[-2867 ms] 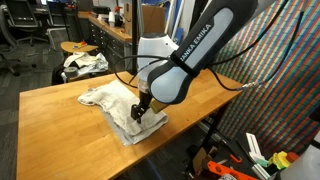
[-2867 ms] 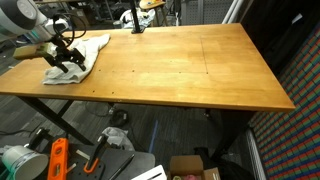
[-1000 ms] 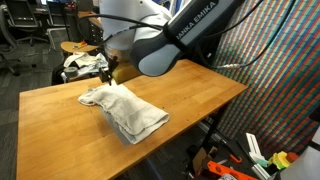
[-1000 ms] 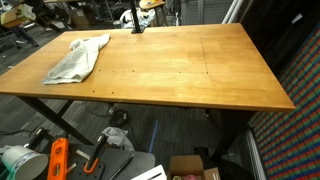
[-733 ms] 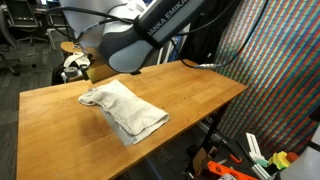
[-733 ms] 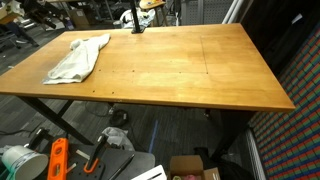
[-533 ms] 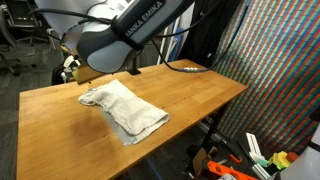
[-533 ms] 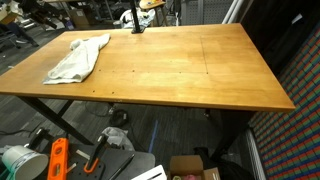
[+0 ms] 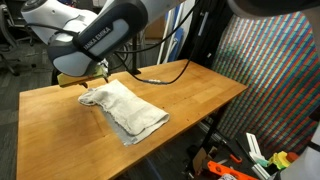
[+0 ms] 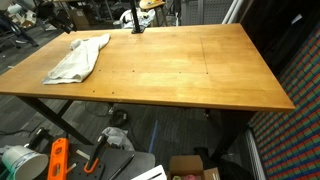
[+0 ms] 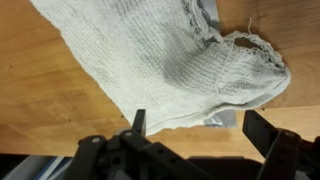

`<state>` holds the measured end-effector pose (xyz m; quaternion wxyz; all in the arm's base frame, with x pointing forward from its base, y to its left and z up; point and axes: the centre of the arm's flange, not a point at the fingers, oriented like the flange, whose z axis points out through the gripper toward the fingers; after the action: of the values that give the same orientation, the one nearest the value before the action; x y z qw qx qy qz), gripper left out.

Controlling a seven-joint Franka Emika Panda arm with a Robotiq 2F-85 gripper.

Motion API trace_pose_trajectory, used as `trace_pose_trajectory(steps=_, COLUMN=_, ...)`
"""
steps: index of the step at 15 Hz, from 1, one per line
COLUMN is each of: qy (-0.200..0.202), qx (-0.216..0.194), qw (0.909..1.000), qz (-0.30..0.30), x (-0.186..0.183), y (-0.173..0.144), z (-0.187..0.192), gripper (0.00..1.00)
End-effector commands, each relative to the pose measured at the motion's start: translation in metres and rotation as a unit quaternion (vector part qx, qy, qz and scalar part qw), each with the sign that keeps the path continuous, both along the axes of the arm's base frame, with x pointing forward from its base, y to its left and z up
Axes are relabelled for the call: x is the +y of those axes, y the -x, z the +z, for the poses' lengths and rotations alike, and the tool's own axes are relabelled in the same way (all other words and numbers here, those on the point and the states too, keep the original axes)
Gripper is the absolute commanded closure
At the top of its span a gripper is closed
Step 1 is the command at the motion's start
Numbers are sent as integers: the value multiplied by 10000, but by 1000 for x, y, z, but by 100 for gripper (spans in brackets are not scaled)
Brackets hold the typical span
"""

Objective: Fold the cloth

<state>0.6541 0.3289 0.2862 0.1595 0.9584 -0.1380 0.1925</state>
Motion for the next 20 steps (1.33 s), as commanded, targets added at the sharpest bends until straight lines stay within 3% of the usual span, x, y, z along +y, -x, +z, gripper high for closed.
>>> trace_pose_trajectory(steps=1, qy=-447, qx=273, qw=9977, qz=-431, x=15, y=-50, z=-17, gripper=0)
trace_pose_trajectory(steps=6, qy=-841, qx=581, qw=9921, qz=-727, x=2, y=-72, z=-45, gripper=0)
trace_pose_trajectory(steps=12, qy=-929, qx=530, qw=9891, qz=-1016, x=-23, y=-88, z=-46, gripper=3)
trace_pose_trajectory(steps=13, qy=-935, qx=494, qw=9886, qz=-1067, x=-28, y=-90, z=-43, gripper=26)
trace_pose_trajectory(steps=15, qy=-961, qx=444, qw=9875, qz=-1168, x=-36, y=-95, z=-39, gripper=29)
trace_pose_trajectory(steps=18, qy=-995, qx=406, qw=9860, qz=-1276, x=-49, y=-102, z=-34, gripper=54)
trace_pose_trajectory(steps=19, qy=-1024, qx=398, qw=9853, qz=-1310, x=-53, y=-104, z=-34, gripper=14)
trace_pose_trajectory(steps=20, qy=-1054, qx=354, qw=9843, qz=-1369, x=-57, y=-106, z=-35, gripper=16)
